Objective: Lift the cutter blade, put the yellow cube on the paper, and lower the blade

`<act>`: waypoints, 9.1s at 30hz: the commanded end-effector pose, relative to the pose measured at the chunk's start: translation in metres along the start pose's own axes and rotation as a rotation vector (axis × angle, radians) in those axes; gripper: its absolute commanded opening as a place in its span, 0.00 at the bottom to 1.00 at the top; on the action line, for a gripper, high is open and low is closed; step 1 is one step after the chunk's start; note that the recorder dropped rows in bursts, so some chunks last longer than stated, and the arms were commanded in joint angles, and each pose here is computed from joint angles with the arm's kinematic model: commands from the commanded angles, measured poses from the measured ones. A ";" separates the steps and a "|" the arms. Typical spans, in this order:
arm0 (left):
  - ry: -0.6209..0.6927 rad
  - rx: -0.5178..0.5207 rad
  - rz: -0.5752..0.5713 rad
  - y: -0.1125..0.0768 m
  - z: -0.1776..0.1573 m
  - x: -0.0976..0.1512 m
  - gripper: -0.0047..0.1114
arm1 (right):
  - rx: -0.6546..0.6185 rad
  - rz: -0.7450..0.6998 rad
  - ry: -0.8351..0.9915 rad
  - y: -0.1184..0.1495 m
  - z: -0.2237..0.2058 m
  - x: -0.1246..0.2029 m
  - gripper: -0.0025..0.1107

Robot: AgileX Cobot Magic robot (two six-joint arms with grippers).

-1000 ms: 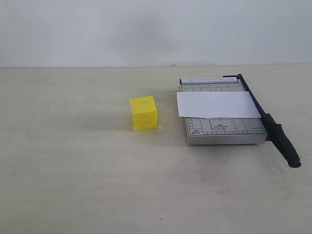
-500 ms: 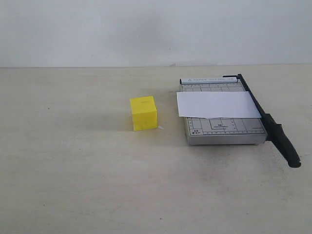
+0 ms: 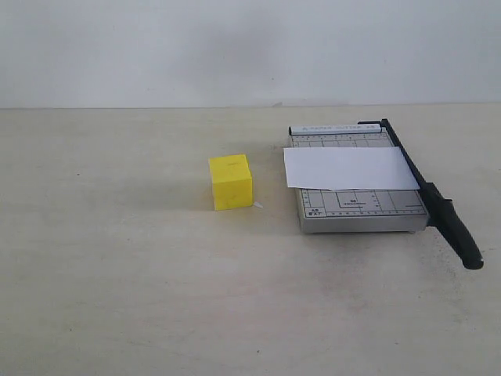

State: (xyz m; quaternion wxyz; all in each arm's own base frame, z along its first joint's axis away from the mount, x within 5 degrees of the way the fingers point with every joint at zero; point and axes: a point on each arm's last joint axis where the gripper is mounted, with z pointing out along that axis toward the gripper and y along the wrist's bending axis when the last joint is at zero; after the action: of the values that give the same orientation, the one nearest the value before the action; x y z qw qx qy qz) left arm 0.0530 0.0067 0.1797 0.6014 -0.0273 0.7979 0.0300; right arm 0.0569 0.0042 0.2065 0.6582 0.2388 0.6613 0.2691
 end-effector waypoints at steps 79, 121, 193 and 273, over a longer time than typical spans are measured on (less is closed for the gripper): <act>-0.010 0.006 -0.006 0.000 0.000 -0.001 0.08 | 0.252 -0.800 0.891 -0.028 0.169 0.061 0.02; -0.010 0.006 -0.006 0.000 0.000 -0.001 0.08 | 0.102 -0.834 0.321 0.052 0.171 -0.035 0.04; 0.115 0.795 -0.234 -0.094 0.122 -0.228 0.08 | -0.001 -1.073 0.563 0.045 0.026 -0.039 0.02; 0.676 0.811 0.355 -0.398 0.302 -0.069 0.08 | 0.095 -0.881 0.706 0.021 0.046 -0.009 0.02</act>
State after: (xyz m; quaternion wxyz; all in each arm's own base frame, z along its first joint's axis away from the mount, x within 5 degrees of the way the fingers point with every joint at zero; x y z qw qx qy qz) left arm 0.3907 -0.3576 0.1607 0.2581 0.3393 0.8881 -0.1717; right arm 0.1006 0.0163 0.2270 0.4323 -0.1357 0.8914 0.0041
